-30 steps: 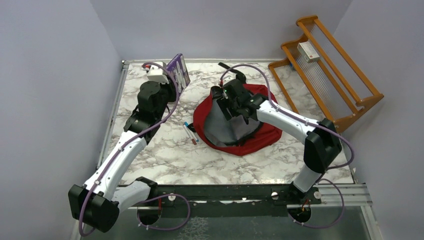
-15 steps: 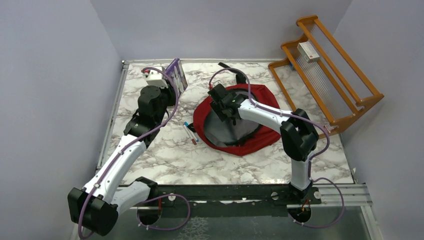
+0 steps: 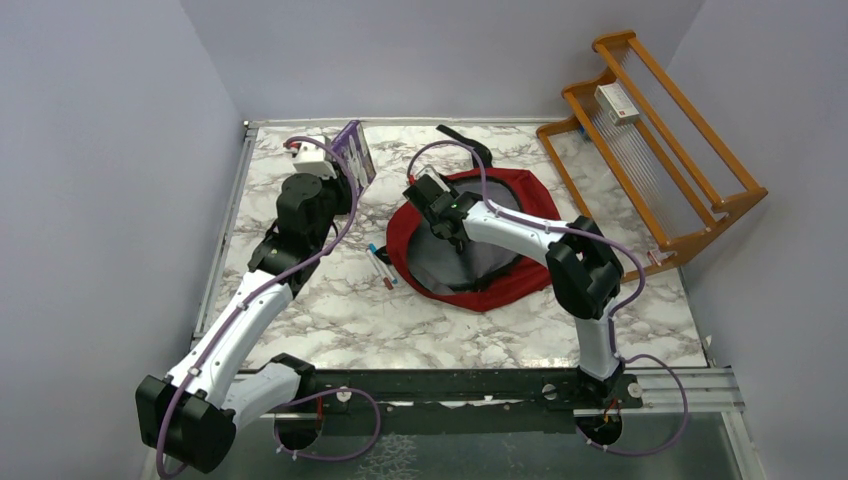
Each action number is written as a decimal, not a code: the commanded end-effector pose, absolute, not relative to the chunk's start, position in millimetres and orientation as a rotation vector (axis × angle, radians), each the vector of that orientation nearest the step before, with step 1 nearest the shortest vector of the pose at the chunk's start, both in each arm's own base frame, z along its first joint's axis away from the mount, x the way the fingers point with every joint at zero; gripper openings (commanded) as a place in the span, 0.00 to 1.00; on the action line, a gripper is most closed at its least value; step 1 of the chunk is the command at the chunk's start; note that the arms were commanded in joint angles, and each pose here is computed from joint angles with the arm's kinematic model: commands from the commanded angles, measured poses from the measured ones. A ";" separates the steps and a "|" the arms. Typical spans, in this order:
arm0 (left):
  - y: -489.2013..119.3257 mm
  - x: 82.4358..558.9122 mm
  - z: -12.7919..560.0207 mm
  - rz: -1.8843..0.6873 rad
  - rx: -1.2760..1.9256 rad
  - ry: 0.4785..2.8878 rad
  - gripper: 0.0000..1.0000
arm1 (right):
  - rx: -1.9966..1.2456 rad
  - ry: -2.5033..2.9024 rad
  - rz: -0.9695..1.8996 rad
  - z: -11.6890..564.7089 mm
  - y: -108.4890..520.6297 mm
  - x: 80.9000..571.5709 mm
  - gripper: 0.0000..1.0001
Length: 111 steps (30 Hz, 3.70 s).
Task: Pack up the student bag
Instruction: Place the book in the student bag.
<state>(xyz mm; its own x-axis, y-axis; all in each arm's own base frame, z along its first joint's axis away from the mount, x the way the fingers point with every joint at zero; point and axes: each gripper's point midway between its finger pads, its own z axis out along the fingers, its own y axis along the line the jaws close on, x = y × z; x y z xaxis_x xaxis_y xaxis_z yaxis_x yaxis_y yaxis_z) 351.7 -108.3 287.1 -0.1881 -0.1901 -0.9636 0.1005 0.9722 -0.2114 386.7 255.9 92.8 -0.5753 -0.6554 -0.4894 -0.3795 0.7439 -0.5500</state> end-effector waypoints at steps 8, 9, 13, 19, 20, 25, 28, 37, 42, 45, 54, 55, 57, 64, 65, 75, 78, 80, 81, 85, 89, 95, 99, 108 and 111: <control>-115.7 355.1 318.6 -0.338 -0.075 1.635 0.00 | -0.707 2.158 -0.567 135.2 249.1 393.9 0.31; -116.4 355.7 317.9 -0.339 -0.072 1.638 0.00 | -0.701 2.152 -0.568 137.5 248.2 394.6 0.27; -119.5 357.0 317.4 -0.349 -0.065 1.654 0.00 | -0.688 2.140 -0.551 144.8 248.7 395.6 0.11; -139.1 351.2 314.2 -0.472 -0.057 1.734 0.00 | -0.656 2.143 -0.486 155.0 249.1 397.7 0.01; -144.3 348.9 312.3 -0.509 -0.059 1.752 0.00 | -0.641 2.149 -0.462 156.9 247.7 398.9 0.01; -176.2 330.7 308.0 -0.772 -0.095 1.828 0.00 | -0.570 2.164 -0.301 167.2 242.4 401.8 0.01; -192.8 322.1 305.2 -0.930 -0.156 1.864 0.00 | -0.516 2.171 -0.208 172.8 242.5 402.2 0.01; -222.7 311.2 282.3 -1.242 -0.356 1.953 0.00 | -0.429 2.130 -0.080 201.2 239.5 408.8 0.01; -235.1 315.6 267.2 -1.323 -0.419 2.008 0.00 | -0.418 2.121 -0.048 207.5 240.7 407.1 0.01; -240.2 322.9 256.0 -1.321 -0.425 2.043 0.00 | -0.414 2.104 -0.019 211.7 242.6 405.7 0.01; -261.5 349.8 247.1 -1.389 -0.404 2.048 0.00 | -0.412 2.085 0.031 218.5 246.4 402.1 0.01; -263.4 351.8 246.8 -1.395 -0.400 2.048 0.00 | -0.411 2.080 0.036 220.4 246.6 401.9 0.01; -267.4 354.7 247.0 -1.408 -0.391 2.047 0.00 | -0.411 2.073 0.046 222.9 247.4 401.5 0.01; -288.0 356.8 249.1 -1.469 -0.334 2.050 0.00 | -0.407 2.045 0.066 230.0 249.6 402.7 0.01; -292.0 356.1 248.4 -1.478 -0.327 2.053 0.00 | -0.408 2.048 0.068 228.9 250.2 402.8 0.01; -332.7 351.2 241.1 -1.546 -0.224 2.040 0.00 | -0.412 2.030 0.118 235.5 258.6 403.8 0.01; -343.9 355.5 244.0 -1.575 -0.192 2.001 0.00 | -0.415 2.024 0.139 239.2 261.3 402.9 0.01; -349.6 358.1 244.5 -1.598 -0.195 1.980 0.00 | -0.409 2.016 0.150 243.6 261.3 401.8 0.01; -351.7 360.1 244.3 -1.600 -0.199 1.969 0.00 | -0.405 2.015 0.153 244.3 261.1 401.4 0.01; -360.8 366.7 237.5 -1.598 -0.206 1.950 0.00 | -0.387 2.000 0.180 248.9 260.7 397.8 0.01; -370.5 373.3 230.2 -1.620 -0.214 1.937 0.00 | -0.375 1.998 0.211 250.9 261.8 393.8 0.01; -388.3 380.2 223.6 -1.662 -0.216 1.917 0.00 | -0.356 1.994 0.228 253.7 259.4 389.3 0.01; -398.9 385.1 211.8 -1.656 -0.243 1.919 0.00 | -0.334 1.982 0.222 256.1 255.2 388.2 0.01; -418.1 398.3 175.8 -1.633 -0.284 1.941 0.00 | -0.296 2.000 0.232 249.0 248.1 379.4 0.01; -423.7 402.2 160.2 -1.629 -0.288 1.969 0.00 | -0.294 2.013 0.222 245.1 245.4 377.1 0.01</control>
<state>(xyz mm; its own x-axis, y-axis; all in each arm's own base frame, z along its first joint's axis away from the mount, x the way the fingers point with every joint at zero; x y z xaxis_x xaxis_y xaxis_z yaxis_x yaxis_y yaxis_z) 386.2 -409.8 134.1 -0.8506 -0.4684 -0.2390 0.0961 0.3083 -0.9464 375.3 238.3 214.3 -0.4943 -0.1964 -0.8468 -0.3076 0.9506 -0.0409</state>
